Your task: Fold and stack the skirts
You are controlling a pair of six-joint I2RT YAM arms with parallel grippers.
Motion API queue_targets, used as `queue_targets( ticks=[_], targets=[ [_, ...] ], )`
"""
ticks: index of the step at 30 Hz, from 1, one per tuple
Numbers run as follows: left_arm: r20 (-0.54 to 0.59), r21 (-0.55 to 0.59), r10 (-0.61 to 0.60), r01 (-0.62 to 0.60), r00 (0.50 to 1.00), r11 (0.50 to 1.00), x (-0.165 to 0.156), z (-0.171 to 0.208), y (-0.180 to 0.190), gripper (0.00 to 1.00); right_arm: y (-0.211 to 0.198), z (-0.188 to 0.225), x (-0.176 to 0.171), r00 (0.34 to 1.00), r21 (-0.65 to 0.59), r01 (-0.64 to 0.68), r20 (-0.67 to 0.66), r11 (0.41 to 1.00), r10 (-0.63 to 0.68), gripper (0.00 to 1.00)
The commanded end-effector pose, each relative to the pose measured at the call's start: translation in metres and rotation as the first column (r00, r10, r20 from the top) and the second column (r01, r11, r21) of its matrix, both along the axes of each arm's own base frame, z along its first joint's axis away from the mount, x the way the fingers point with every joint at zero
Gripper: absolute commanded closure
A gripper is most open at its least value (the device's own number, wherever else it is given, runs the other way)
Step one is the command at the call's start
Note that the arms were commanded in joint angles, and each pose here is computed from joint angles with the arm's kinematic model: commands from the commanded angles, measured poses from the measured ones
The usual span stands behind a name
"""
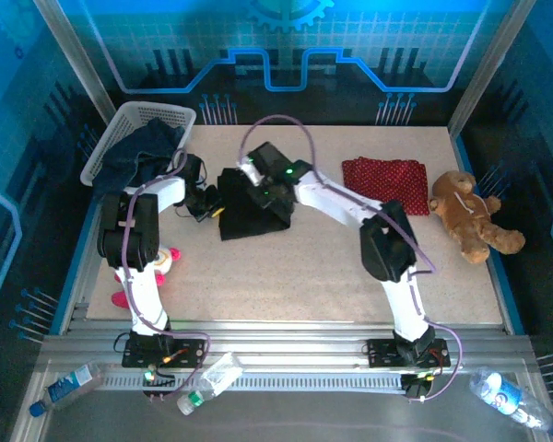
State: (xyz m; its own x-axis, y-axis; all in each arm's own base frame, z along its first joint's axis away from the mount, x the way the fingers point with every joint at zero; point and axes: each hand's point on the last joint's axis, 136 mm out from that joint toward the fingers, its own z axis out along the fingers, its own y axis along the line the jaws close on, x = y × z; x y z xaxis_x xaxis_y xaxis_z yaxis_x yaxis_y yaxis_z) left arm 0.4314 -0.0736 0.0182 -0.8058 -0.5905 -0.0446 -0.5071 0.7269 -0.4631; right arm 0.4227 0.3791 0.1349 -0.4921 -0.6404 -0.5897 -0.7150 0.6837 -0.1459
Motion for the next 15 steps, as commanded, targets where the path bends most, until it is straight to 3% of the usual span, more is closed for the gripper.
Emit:
queue_targets(
  ticks=[1,7,15],
  targets=[
    [-0.006,-0.023,-0.026,0.026,1.0,0.999,-0.004,0.0,-0.005,0.95,0.026,-0.029,-0.013,0.991,-0.131,-0.133,-0.027,0.982,0.131,1.0],
    [-0.013,-0.03,-0.022,0.022,1.0,0.999,-0.008,-0.004,-0.003,1.0,0.058,-0.075,-0.016,0.986,-0.108,-0.086,-0.149,0.99,0.07,1.0],
    [-0.025,-0.031,0.024,-0.025,0.999,0.999,-0.019,-0.005,0.012,1.0,0.043,-0.053,-0.011,0.991,-0.11,0.027,-0.125,0.994,-0.041,1.0]
  ],
)
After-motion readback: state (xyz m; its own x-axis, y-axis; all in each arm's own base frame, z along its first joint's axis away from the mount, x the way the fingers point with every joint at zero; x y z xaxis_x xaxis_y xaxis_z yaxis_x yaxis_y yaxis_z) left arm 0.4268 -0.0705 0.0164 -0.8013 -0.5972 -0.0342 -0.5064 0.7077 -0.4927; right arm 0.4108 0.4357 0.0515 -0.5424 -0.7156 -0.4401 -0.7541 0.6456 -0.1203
